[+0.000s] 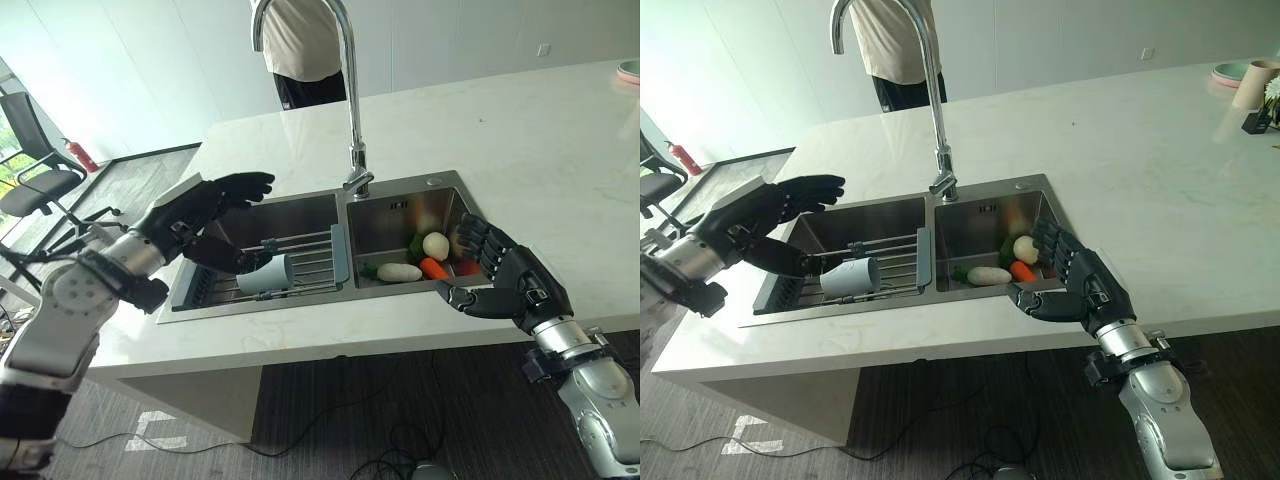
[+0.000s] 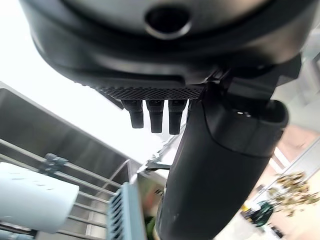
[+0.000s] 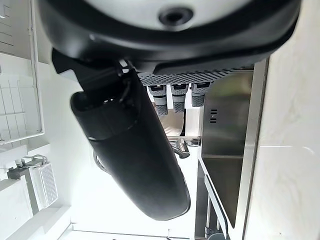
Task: Place the dishes in the dishwasher.
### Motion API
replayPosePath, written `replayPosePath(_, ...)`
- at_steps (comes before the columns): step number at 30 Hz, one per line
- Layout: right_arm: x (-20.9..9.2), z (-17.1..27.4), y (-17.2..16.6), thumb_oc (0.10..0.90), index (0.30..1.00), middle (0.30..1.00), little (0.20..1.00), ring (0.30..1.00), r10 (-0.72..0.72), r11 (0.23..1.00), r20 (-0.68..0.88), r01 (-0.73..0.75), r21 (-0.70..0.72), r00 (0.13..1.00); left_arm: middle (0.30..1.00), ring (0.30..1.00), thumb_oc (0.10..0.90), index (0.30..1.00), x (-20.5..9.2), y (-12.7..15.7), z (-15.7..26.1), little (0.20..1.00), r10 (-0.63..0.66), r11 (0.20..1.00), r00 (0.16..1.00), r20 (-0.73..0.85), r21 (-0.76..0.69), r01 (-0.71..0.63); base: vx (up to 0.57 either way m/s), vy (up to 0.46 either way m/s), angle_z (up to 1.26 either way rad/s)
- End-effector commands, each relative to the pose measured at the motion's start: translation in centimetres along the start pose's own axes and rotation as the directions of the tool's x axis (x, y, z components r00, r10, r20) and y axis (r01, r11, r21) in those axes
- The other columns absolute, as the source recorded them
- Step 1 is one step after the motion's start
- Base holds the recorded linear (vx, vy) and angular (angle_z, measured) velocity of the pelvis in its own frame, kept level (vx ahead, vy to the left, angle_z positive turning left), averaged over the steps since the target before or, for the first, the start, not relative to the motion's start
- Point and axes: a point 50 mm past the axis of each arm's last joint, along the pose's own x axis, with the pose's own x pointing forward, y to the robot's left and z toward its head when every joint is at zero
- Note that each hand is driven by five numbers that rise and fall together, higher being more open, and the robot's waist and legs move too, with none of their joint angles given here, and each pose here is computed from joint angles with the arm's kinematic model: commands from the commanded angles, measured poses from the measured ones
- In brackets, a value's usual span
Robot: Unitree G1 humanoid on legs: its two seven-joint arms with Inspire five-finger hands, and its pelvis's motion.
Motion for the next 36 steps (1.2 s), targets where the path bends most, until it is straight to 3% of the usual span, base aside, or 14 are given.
replayPosePath(1, 1.6, 5.9, 0.1, 0.8, 0.9, 0.9, 0.9, 0.9, 0.028, 1.0, 0.307, -0.027, -0.007, 0.951, 0.9, 0.9, 0.8, 0.9, -0.6, 5.5, 4.3, 0.9, 0.146, 0.985, 0.983, 0.111, 0.08, -0.155, 0.0, 0.069, -0.15)
replayPosePath(7, 1.5, 6.2, -0.2, 0.8, 0.9, 0.9, 0.9, 0.9, 0.039, 0.999, 0.305, -0.029, -0.038, 0.952, 0.9, 0.9, 0.8, 0.9, -0.5, 6.4, 1.5, 0.9, 0.094, 0.991, 0.991, -0.09, 0.1, -0.085, 0.0, 0.057, -0.07)
replayPosePath(20, 1.5, 6.5, -0.9, 0.8, 0.9, 0.9, 0.9, 0.9, 0.039, 0.998, 0.313, -0.019, -0.067, 0.949, 0.9, 0.9, 0.8, 0.9, -0.1, 6.4, -0.5, 0.9, 0.028, 0.989, 0.971, -0.238, 0.147, 0.007, 0.0, 0.024, -0.05)
replayPosePath(36, 1.5, 6.7, -1.3, 0.8, 0.9, 0.9, 0.9, 0.9, 0.041, 0.996, 0.314, -0.016, -0.083, 0.948, 0.9, 0.9, 0.8, 0.9, -0.5, 9.4, -0.2, 0.9, 0.165, 0.92, 0.943, -0.288, 0.39, -0.042, -0.01, -0.001, -0.02)
